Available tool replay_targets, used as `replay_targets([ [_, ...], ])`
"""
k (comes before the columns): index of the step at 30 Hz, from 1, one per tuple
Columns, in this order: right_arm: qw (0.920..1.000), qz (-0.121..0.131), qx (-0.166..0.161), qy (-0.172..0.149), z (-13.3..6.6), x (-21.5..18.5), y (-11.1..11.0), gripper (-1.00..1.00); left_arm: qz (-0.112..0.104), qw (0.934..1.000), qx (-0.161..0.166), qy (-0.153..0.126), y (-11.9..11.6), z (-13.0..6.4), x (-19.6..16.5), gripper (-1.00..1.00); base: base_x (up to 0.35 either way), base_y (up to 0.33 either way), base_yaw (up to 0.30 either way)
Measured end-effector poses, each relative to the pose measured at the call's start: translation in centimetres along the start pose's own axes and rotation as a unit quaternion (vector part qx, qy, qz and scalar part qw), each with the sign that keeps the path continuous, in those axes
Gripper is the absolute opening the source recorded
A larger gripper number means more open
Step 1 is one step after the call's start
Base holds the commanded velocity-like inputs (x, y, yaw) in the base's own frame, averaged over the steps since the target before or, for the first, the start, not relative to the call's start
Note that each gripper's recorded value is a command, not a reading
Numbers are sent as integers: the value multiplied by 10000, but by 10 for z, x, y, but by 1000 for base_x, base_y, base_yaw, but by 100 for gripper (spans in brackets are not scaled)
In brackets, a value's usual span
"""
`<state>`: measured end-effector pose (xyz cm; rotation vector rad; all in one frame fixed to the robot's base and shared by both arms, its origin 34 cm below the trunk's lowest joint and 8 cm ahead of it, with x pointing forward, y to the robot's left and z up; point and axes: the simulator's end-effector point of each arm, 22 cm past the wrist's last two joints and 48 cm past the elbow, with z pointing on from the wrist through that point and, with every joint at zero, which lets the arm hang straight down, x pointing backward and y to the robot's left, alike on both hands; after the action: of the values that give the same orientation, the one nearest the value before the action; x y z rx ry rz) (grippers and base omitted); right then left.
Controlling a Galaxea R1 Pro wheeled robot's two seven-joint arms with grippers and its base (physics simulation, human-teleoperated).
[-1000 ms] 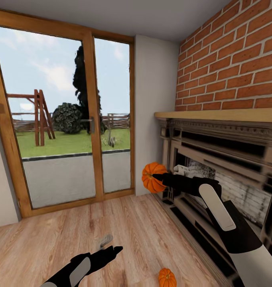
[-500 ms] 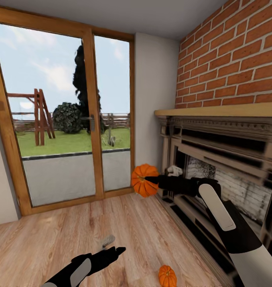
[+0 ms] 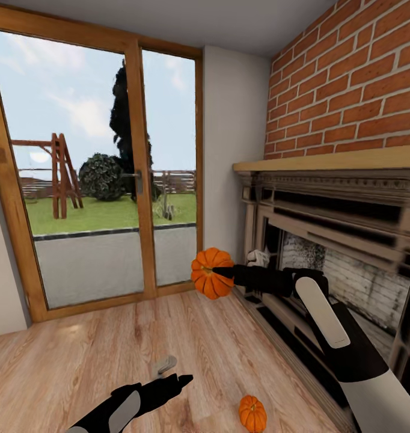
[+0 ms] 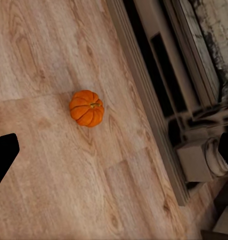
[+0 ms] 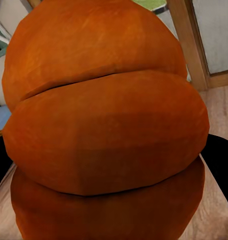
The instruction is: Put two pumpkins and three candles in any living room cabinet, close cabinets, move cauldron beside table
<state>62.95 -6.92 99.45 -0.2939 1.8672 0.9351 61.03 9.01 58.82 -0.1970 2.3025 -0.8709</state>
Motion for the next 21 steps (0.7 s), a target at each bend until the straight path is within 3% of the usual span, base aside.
replay_targets([
  [21, 10000, -28, 17, -25, 5, 39, -16, -100, 27, 10000, -1, -28, 27, 20, 27, 100, 0, 0, 0],
])
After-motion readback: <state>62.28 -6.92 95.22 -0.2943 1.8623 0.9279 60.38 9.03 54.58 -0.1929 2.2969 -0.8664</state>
